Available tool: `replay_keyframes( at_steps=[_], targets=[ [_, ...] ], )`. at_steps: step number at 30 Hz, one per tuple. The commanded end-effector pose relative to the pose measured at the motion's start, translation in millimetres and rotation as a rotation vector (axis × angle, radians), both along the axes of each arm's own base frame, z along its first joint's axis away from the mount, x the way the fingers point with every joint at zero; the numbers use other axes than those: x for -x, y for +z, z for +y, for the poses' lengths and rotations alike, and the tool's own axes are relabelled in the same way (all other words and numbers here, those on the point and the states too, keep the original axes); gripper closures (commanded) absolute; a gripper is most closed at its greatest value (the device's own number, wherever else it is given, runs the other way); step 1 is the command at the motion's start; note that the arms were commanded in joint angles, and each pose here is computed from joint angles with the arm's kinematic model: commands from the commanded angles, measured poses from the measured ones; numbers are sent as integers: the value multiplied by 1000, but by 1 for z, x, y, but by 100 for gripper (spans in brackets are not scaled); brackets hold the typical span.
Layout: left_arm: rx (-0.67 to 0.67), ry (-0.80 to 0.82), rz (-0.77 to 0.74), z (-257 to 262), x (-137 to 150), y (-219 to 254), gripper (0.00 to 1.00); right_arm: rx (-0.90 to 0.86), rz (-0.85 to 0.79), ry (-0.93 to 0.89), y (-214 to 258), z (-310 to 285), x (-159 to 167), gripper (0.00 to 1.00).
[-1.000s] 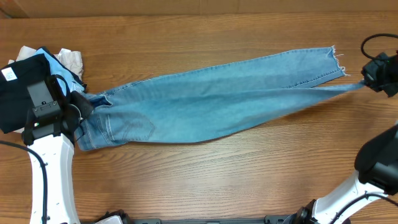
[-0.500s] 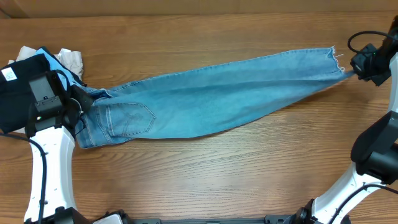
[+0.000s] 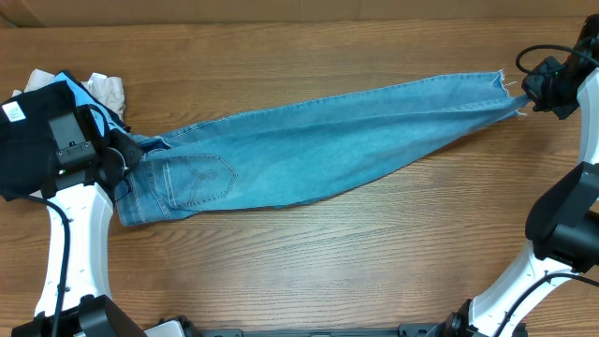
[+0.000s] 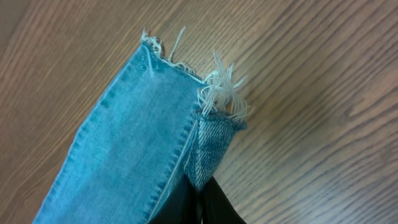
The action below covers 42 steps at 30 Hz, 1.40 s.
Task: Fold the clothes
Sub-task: 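Lift the lower leg hem with the right gripper and fold it onto the upper leg, then pull the stacked leg hems rightward with the right gripper to straighten the fold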
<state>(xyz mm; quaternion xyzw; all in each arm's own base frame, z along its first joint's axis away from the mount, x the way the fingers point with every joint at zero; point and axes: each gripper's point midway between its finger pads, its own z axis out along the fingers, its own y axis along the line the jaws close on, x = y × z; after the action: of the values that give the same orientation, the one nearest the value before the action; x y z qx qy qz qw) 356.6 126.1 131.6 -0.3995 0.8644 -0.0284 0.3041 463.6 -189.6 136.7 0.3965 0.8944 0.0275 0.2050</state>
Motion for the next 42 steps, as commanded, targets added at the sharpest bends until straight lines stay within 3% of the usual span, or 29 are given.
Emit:
replay_keyframes(
  at_steps=[1,28,32,34,35,36,42],
  targets=[
    [-44,56,-28,15,-6,13,93,64,-37,-40,13,-20,-7,93],
    [-59,61,-57,18,-11,18,90,28,37,-34,-47,-14,-22,92],
    [-69,65,-73,20,-16,20,91,57,-44,-16,-43,-13,-45,92],
    [-81,89,-89,26,-21,19,86,94,-143,-6,-31,-15,-69,60],
    [-86,95,-98,28,-25,18,76,113,-198,1,-24,-15,-81,39],
    [-88,95,-106,30,-29,17,61,119,-234,9,-18,-14,-89,31],
    [-58,71,-110,26,-37,7,36,74,-217,40,-23,-1,-87,24]
  ],
)
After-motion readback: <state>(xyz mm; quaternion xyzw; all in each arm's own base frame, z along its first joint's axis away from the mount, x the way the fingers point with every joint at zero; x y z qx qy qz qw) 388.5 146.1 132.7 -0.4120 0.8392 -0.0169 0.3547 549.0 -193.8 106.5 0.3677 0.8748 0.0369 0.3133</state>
